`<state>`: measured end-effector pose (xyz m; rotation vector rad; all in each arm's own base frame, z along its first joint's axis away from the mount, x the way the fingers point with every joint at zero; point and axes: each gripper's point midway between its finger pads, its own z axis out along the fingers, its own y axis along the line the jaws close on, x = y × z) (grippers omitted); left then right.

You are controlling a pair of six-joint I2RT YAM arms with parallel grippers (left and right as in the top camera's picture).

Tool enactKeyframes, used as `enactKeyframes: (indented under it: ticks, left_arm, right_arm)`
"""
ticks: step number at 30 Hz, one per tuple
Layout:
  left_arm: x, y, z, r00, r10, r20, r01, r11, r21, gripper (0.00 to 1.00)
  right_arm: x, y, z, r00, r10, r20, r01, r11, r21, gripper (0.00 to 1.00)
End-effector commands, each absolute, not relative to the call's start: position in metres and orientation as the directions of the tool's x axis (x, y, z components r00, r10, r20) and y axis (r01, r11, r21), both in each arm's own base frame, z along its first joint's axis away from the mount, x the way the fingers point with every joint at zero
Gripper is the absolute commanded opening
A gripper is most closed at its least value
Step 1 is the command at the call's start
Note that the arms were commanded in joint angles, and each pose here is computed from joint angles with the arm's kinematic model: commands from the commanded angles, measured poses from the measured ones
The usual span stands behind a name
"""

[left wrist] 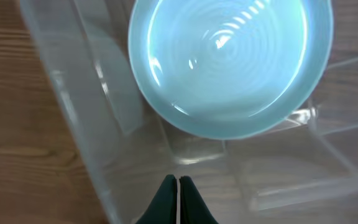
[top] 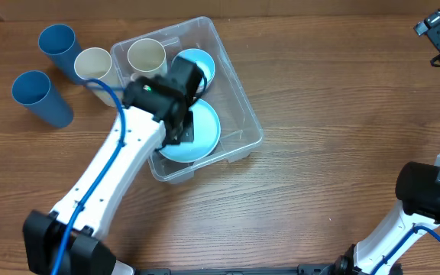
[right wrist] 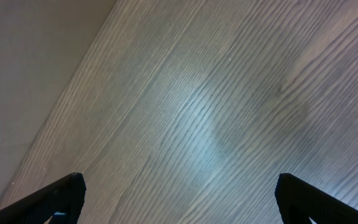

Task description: Pack container

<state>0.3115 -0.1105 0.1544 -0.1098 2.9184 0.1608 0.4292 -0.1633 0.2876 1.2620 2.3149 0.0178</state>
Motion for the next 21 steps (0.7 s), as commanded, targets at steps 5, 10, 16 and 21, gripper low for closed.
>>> enactKeyframes:
  ticks: [5,10,16,21]
  left_arm:
    - [0.283,-0.101,0.122,-0.982,-0.132,-0.138,-0.150,0.981,0.127,0.04]
    - [0.266,-0.090,0.124,-0.984,-0.153,-0.086,-0.167,0.970,0.176,0.04]
    - [0.259,-0.077,0.126,-0.985,-0.152,-0.077,-0.166,0.954,0.249,0.04]
    - [0.257,-0.060,0.139,-0.972,-0.205,-0.114,-0.228,0.938,0.261,0.04]
  right_arm:
    - [0.428,-0.164,0.296,-0.432,0.789,-0.437,0.784,0.568,0.251,1.00]
    - [0.428,-0.163,0.296,-0.432,0.789,-0.437,0.783,0.568,0.252,1.00]
    - [0.428,-0.164,0.296,-0.432,0.789,-0.437,0.784,0.568,0.251,1.00]
    - [0.428,-0.164,0.296,-0.432,0.789,-0.437,0.784,0.568,0.251,1.00]
